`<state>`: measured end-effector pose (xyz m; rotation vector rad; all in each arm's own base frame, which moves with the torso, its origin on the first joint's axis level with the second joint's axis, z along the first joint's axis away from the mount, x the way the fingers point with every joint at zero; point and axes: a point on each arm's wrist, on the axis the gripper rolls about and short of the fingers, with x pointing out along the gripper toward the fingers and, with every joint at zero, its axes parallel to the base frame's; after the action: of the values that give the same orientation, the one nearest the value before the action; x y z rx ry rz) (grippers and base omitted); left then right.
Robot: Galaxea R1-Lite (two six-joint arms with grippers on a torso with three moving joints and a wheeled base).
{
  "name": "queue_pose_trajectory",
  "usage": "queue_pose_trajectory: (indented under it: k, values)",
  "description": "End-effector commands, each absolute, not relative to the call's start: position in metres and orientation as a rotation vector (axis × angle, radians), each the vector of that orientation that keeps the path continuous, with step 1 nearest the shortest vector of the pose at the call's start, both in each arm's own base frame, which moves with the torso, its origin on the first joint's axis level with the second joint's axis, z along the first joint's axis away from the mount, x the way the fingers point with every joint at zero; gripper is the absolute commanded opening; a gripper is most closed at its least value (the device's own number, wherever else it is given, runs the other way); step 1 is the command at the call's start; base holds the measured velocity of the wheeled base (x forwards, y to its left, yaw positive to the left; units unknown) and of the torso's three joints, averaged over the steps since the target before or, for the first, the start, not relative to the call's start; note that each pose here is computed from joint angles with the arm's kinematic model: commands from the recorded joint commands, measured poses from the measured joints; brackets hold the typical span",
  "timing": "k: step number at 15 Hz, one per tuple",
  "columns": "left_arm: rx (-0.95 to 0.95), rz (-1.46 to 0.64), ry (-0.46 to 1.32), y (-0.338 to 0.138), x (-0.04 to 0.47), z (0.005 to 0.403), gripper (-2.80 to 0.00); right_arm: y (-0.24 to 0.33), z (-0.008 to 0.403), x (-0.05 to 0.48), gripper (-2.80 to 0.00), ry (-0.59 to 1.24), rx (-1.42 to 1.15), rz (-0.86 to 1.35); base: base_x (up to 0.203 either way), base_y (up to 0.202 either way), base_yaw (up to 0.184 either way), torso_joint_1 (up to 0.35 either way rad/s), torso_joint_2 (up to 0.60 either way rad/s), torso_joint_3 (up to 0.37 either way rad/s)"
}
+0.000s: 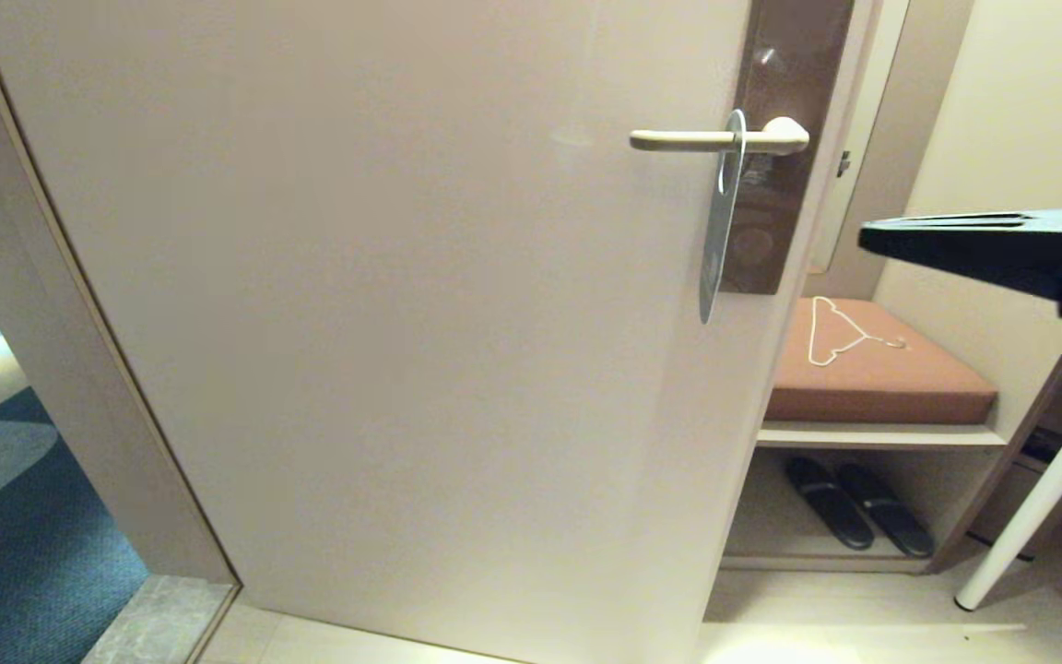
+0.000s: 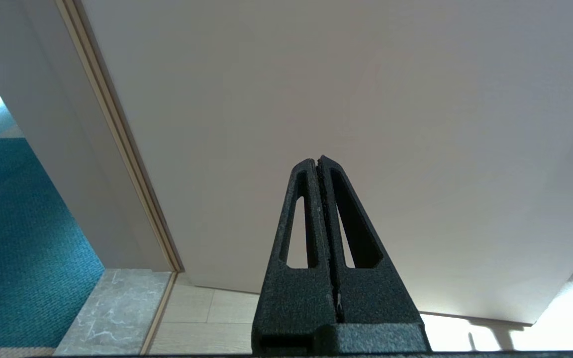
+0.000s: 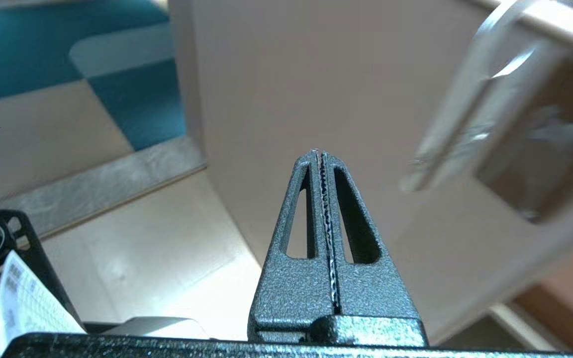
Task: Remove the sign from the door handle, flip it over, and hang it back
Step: Hang the sign back with the other side facing out
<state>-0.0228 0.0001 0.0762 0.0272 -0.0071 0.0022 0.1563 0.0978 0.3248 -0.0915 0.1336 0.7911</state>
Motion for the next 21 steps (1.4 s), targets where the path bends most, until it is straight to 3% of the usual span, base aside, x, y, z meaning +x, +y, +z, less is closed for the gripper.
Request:
queue_pose_trajectory:
  k: [1, 11, 14, 21]
  values:
    - [0.028, 0.003, -0.006, 0.000, -0.023, 0.076, -2.80, 0.120, 0.310, 0.186, -2.80, 0.169, -0.079, 0.808, 0.000, 0.000, 0.000, 0.000, 0.00, 0.000]
    - [0.028, 0.003, -0.006, 0.000, -0.023, 0.076, -2.80, 0.156, 0.264, 0.247, -2.80, 0.036, -0.009, 0.693, 0.000, 0.000, 0.000, 0.000, 0.00, 0.000]
    - [0.028, 0.003, -0.006, 0.000, -0.023, 0.076, -2.80, 0.161, 0.262, 0.249, -2.80, -0.057, 0.011, 0.687, 0.000, 0.000, 0.000, 0.000, 0.00, 0.000]
    - [0.028, 0.003, -0.006, 0.000, -0.023, 0.076, -2.80, 0.147, 0.255, 0.237, -2.80, -0.091, 0.028, 0.560, 0.000, 0.000, 0.000, 0.000, 0.00, 0.000]
